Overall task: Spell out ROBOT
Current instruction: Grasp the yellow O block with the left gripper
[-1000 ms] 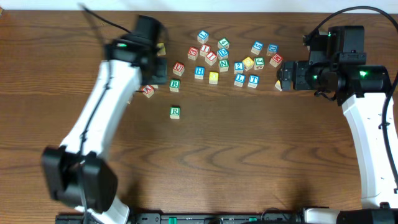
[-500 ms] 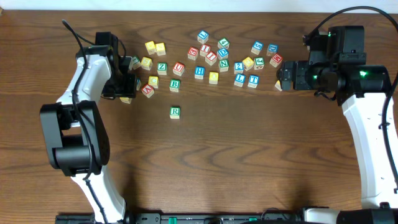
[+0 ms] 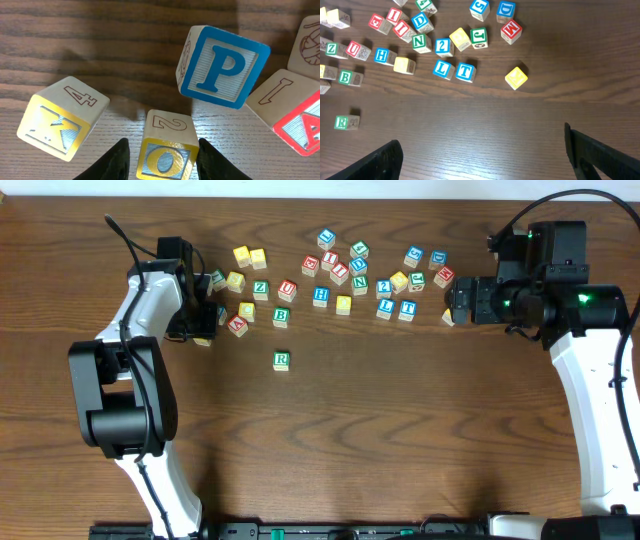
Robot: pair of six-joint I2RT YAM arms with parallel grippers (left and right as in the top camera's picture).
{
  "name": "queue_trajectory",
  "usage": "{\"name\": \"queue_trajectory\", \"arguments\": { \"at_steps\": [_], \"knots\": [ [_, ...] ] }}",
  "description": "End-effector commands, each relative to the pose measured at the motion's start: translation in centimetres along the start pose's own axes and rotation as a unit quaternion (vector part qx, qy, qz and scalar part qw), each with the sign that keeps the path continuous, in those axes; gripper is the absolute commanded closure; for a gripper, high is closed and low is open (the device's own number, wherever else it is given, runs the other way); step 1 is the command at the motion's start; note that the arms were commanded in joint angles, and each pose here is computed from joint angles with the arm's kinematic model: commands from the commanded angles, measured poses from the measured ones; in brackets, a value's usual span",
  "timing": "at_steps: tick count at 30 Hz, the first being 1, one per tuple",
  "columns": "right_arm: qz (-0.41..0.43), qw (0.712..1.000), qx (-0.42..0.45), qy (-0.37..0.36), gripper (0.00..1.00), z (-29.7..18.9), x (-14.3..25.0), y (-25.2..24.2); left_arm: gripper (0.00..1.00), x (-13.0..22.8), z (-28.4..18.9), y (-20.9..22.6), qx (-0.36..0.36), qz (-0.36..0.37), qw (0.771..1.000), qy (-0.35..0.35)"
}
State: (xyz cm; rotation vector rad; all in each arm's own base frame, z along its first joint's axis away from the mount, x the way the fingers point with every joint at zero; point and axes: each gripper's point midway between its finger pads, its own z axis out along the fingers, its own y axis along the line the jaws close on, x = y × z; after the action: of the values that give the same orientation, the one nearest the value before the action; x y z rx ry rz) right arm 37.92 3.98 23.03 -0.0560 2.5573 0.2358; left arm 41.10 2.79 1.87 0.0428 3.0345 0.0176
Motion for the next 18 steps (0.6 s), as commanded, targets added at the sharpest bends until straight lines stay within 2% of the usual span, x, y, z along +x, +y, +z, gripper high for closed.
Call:
{"name": "queue_trajectory", "arguments": {
  "at_steps": [1,11,12,13,18],
  "knots": [
    [-0.009,1.000,-0.005,-0.004,0.01,-0.1,-0.4,0.5,0.58,0.4,0.9,-0.2,0.005,-0.008,1.000,0.009],
    [-0.009,1.000,-0.005,-0.003,0.01,-0.1,-0.4,0.5,0.59,0.6,1.7,-0.3,0.008,-0.024,1.000,0.005],
    [-0.009,1.000,-0.005,-0.003,0.01,-0.1,-0.3,0.5,0.60,0.6,1.7,-0.3,0.008,-0.026,1.000,0.005],
    [-0.008,1.000,-0.005,-0.003,0.01,-0.1,-0.3,0.5,0.69,0.5,1.7,-0.3,0.008,-0.031,0.999,0.005],
    [-0.008,1.000,-0.004,-0.003,0.01,-0.1,-0.3,0.5,0.71,-0.5,-0.2,-0.2,0.007,-0.051,0.998,-0.024]
  ]
}}
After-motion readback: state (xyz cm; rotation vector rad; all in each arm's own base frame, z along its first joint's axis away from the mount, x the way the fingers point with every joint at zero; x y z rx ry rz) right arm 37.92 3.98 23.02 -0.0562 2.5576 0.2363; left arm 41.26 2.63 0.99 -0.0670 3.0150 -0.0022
